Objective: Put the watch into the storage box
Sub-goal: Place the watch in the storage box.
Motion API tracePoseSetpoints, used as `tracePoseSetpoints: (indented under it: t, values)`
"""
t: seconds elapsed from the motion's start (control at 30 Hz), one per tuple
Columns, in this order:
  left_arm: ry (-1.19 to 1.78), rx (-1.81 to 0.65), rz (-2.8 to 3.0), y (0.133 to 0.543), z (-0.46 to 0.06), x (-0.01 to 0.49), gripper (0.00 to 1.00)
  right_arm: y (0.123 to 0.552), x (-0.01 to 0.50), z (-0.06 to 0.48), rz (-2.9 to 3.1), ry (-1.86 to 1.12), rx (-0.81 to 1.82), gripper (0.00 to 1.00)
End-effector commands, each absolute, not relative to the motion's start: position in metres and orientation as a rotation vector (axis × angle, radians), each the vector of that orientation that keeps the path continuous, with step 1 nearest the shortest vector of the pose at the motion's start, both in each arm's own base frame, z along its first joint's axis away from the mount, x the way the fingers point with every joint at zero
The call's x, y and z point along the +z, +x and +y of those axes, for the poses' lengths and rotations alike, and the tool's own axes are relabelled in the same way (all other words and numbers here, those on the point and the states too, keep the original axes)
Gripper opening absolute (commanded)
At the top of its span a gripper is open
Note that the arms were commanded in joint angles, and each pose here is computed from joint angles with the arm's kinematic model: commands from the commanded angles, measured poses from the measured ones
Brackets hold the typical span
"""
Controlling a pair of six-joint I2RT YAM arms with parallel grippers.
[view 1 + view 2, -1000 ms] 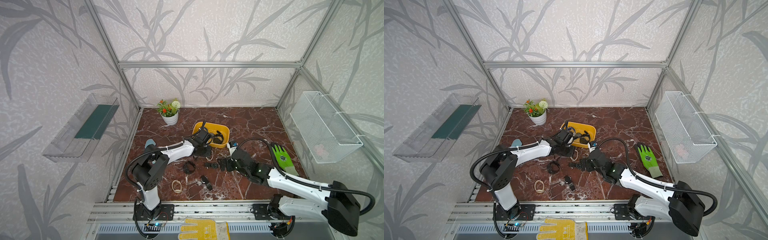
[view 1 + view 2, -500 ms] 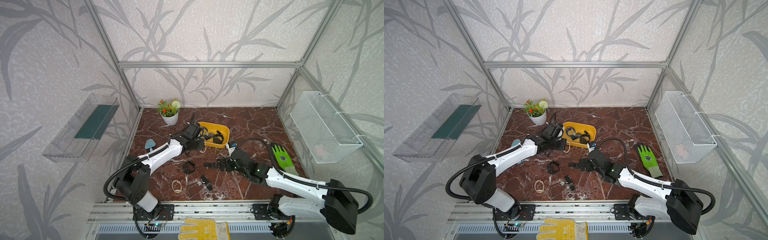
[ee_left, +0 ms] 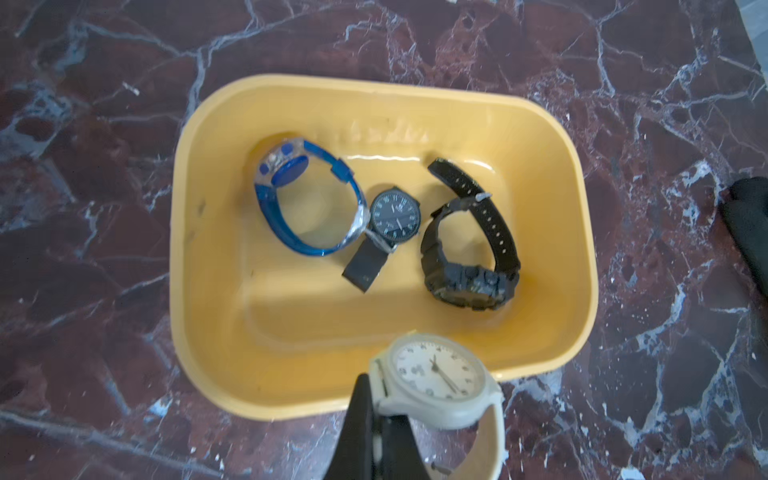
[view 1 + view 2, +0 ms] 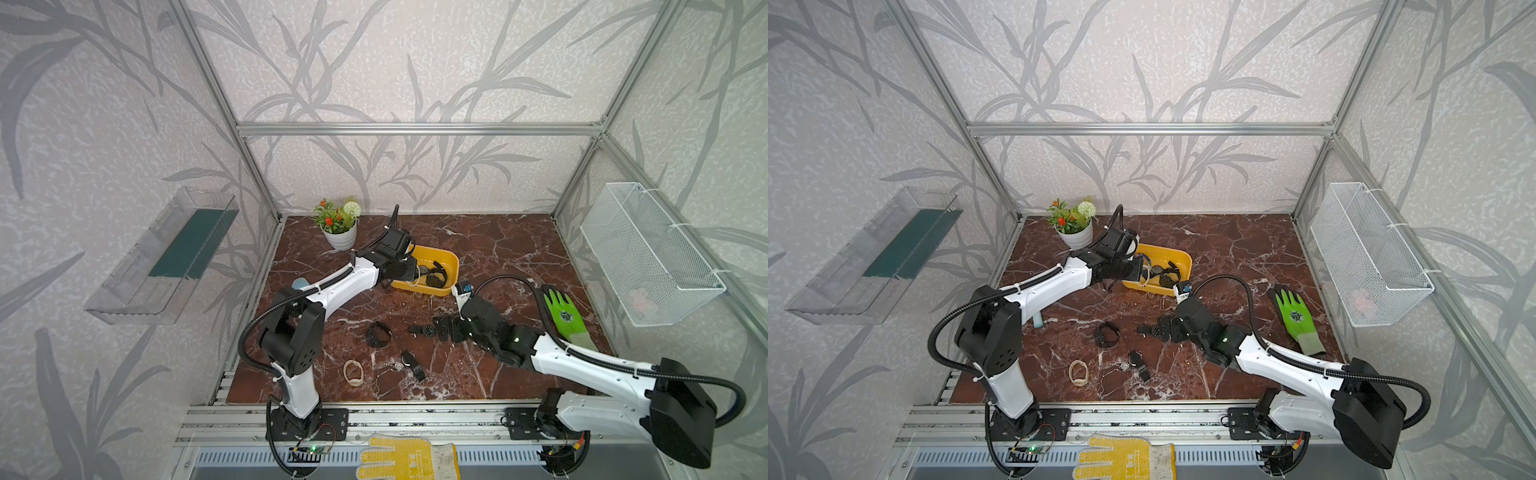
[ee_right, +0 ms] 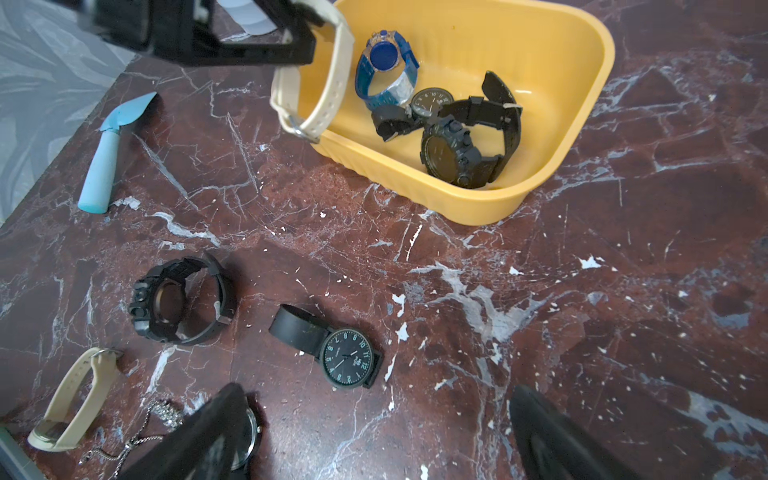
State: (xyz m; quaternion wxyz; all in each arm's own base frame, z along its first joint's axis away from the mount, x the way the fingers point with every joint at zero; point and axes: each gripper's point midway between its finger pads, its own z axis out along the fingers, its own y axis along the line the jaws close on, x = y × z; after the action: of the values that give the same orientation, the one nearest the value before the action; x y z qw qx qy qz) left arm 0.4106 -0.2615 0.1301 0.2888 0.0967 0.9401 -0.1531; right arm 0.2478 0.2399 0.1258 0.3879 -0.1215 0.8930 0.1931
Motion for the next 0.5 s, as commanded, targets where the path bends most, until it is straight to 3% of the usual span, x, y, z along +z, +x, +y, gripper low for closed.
tracePoseSetpoints:
  t: [0.0,0.47]
  values:
    - [0.281,-0.409,2.504,0.427,-0.270,0.131,0.00,0.252,0.142,0.240,2.236,-0.293,0.498,0.99]
    - [0.290,-0.397,2.571,0.468,-0.299,0.088,0.00,0.251,0.142,0.233,2.231,-0.281,0.474,0.99]
